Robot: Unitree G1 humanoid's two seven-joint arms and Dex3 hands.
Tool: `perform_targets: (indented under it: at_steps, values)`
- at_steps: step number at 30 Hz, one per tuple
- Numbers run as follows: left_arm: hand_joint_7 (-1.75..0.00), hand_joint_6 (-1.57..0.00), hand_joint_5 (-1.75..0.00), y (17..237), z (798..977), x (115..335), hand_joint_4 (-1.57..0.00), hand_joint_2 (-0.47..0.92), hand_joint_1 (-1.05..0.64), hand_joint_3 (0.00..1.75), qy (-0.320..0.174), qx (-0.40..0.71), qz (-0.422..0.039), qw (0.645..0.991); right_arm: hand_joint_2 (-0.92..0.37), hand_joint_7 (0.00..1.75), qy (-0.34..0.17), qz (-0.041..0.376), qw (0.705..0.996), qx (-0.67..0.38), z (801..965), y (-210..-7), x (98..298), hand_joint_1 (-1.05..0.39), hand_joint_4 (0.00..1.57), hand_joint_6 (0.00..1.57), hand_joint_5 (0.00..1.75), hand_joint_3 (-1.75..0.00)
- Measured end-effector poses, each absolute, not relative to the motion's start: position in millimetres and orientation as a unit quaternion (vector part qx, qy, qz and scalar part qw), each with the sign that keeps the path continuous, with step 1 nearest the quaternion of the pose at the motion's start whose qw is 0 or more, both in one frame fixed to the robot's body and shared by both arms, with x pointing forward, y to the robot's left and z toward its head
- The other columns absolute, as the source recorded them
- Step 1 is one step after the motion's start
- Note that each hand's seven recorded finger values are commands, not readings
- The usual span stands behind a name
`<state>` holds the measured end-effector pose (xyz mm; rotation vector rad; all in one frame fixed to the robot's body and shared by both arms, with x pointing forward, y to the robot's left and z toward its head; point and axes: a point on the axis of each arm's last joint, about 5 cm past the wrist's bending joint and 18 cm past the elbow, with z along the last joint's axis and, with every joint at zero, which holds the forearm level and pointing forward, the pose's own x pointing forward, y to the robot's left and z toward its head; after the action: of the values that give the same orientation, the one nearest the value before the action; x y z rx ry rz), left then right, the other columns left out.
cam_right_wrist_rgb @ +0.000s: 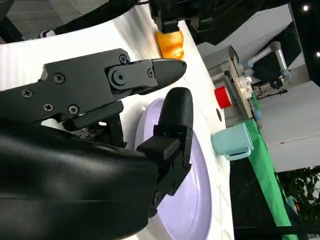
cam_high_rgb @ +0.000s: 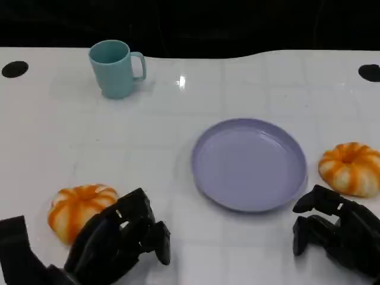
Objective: Grasp the bread from the table and place it into the plate.
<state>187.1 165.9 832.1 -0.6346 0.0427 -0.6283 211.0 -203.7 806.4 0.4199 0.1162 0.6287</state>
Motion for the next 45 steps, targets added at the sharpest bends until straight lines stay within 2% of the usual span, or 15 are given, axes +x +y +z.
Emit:
perform_targets:
  at_steps: [3, 5, 6, 8, 13, 16, 19, 23, 26, 29, 31, 33, 36, 42, 45]
  values:
    - [-1.02, -0.55, -1.48, 170, 839.0, 188, -0.52, 0.92, -0.63, 0.20, -0.021, -0.252, -0.300, 0.920, -0.92, 1.26, 0.055, 0.306, 0.929, 0.202, 806.3, -204, 211, -0.60, 0.69, 0.70, 1.61, -0.15]
    - [-0.72, -0.57, -1.31, 172, 841.8, 188, -0.52, 0.92, -0.63, 0.19, -0.039, -0.221, -0.299, 0.928, -0.92, 1.26, 0.055, 0.306, 0.929, 0.201, 806.3, -204, 211, -0.59, 0.69, 0.70, 1.61, -0.16]
    - [-0.68, -0.57, -1.28, 172, 843.5, 188, -0.51, 0.92, -0.62, 0.19, -0.047, -0.197, -0.297, 0.933, -0.92, 1.26, 0.055, 0.306, 0.929, 0.201, 806.3, -204, 211, -0.59, 0.69, 0.70, 1.61, -0.16]
    - [-0.50, -0.53, -1.11, 175, 847.5, 187, -0.51, 0.92, -0.60, 0.21, -0.061, -0.144, -0.292, 0.943, -0.92, 1.26, 0.055, 0.306, 0.929, 0.202, 806.3, -203, 211, -0.58, 0.69, 0.70, 1.61, -0.15]
    - [-0.32, -0.53, -0.92, 182, 865.3, 186, -0.45, 0.92, -0.56, 0.12, -0.095, -0.004, -0.278, 0.956, -0.92, 1.26, 0.055, 0.307, 0.929, 0.202, 806.3, -203, 211, -0.58, 0.69, 0.70, 1.61, -0.15]
    - [-0.26, -0.50, -0.88, 182, 873.2, 184, -0.37, 0.92, -0.56, 0.09, -0.103, 0.049, -0.270, 0.956, -0.92, 1.26, 0.055, 0.307, 0.928, 0.201, 806.4, -203, 211, -0.58, 0.69, 0.69, 1.61, -0.15]
    - [-0.22, -0.47, -0.85, 185, 886.0, 180, -0.30, 0.92, -0.57, 0.06, -0.117, 0.157, -0.256, 0.947, -0.92, 1.27, 0.053, 0.308, 0.928, 0.202, 806.8, -202, 211, -0.58, 0.68, 0.69, 1.62, -0.15]
    - [-0.11, -0.46, -0.68, 190, 905.6, 177, -0.25, 0.92, -0.62, 0.08, -0.147, 0.305, -0.221, 0.915, -0.92, 1.27, 0.051, 0.308, 0.928, 0.201, 807.3, -201, 211, -0.57, 0.68, 0.69, 1.62, -0.15]
    - [-0.08, -0.45, -0.64, 193, 918.2, 169, -0.23, 0.92, -0.63, 0.08, -0.158, 0.418, -0.198, 0.873, -0.92, 1.27, 0.053, 0.303, 0.930, 0.202, 806.7, -201, 210, -0.57, 0.68, 0.69, 1.62, -0.14]
    - [-0.06, -0.43, -0.60, 194, 922.2, 166, -0.18, 0.92, -0.63, 0.08, -0.161, 0.448, -0.183, 0.860, -0.92, 1.27, 0.053, 0.304, 0.930, 0.202, 807.7, -200, 210, -0.57, 0.68, 0.69, 1.63, -0.15]
    - [-0.02, -0.36, -0.53, 193, 927.9, 164, -0.07, 0.90, -0.66, 0.05, -0.155, 0.497, -0.179, 0.835, -0.92, 1.28, 0.051, 0.305, 0.930, 0.201, 808.2, -200, 211, -0.57, 0.69, 0.69, 1.63, -0.16]
    - [-0.01, -0.32, -0.46, 193, 938.5, 161, -0.02, 0.88, -0.66, 0.02, -0.150, 0.577, -0.170, 0.784, -0.92, 1.28, 0.053, 0.305, 0.929, 0.203, 807.8, -200, 210, -0.58, 0.69, 0.70, 1.63, -0.15]
    - [0.00, -0.28, -0.38, 192, 951.1, 157, 0.00, 0.86, -0.66, 0.00, -0.138, 0.653, -0.154, 0.729, -0.92, 1.28, 0.057, 0.303, 0.929, 0.206, 807.2, -200, 209, -0.58, 0.69, 0.70, 1.63, -0.14]
    - [-0.01, -0.18, -0.19, 187, 957.9, 154, 0.00, 0.83, -0.62, 0.00, -0.096, 0.699, -0.146, 0.693, -0.92, 1.28, 0.059, 0.303, 0.928, 0.207, 807.2, -200, 209, -0.60, 0.68, 0.69, 1.64, -0.14]
    - [-0.01, -0.18, -0.18, 185, 958.7, 154, -0.02, 0.80, -0.60, 0.00, -0.057, 0.728, -0.138, 0.669, -0.92, 1.27, 0.058, 0.303, 0.928, 0.208, 807.0, -201, 209, -0.58, 0.67, 0.69, 1.63, -0.14]
